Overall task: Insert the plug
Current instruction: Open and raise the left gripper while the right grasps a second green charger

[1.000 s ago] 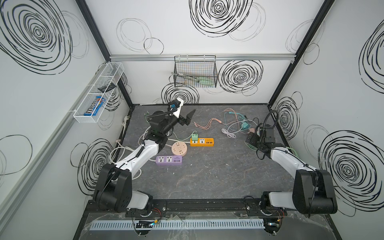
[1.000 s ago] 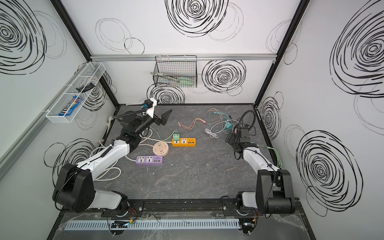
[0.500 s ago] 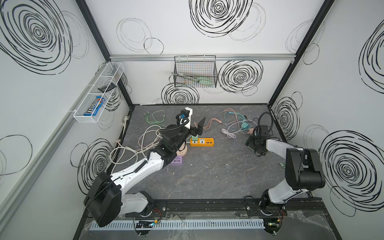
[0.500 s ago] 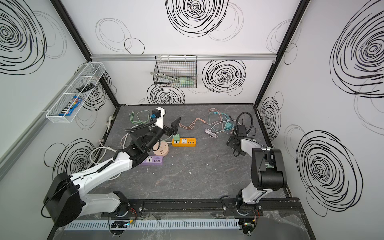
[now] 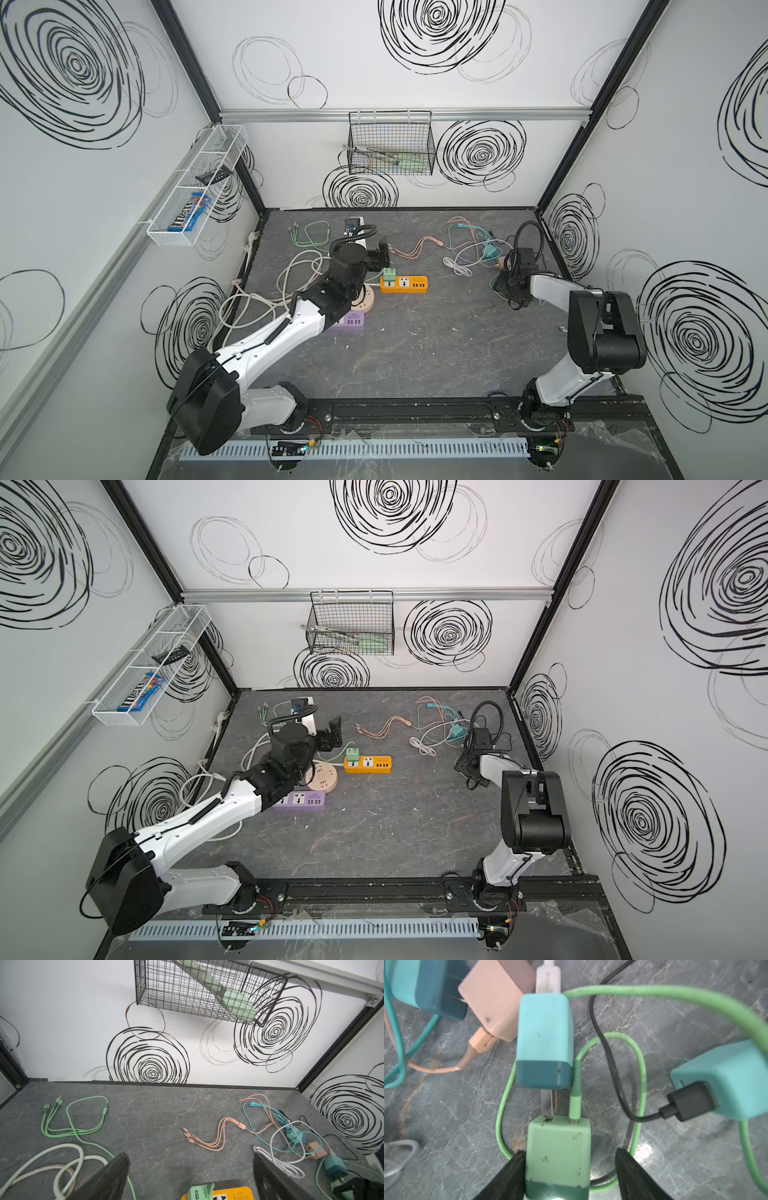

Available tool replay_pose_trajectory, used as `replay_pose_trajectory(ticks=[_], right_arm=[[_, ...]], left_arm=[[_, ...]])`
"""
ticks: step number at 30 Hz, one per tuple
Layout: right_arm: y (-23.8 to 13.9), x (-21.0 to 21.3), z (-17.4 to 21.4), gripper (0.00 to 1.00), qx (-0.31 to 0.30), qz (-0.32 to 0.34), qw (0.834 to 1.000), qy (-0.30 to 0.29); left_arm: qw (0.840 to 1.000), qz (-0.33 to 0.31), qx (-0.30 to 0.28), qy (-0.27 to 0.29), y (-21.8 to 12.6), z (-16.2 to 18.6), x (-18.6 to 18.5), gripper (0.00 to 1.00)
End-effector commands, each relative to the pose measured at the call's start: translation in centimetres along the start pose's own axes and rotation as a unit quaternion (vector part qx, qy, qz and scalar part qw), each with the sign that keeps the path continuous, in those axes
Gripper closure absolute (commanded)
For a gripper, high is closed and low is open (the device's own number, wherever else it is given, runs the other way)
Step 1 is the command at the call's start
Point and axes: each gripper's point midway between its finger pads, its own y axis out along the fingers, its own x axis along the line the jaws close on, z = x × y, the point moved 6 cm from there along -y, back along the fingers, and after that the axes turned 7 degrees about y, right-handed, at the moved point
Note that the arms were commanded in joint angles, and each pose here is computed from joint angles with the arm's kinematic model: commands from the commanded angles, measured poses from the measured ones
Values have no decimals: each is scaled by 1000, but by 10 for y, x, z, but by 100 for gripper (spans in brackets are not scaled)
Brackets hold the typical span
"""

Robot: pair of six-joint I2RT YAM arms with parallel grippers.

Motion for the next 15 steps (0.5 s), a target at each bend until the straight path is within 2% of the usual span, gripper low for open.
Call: replay_pose_trajectory(ticks=[1,8,15], right_arm=[[4,0,-1,31,-4,12,1000,-2],[10,3,1,36,-2,5,1000,-5],[7,2,1,42,-9,-1,1000,-6]], left_arm=[[1000,19,-19,-1,-8,-15,-2,4],[997,78,-9,7,-10,-10,-13,4],[996,81,24,14,-2,-7,-16,4]])
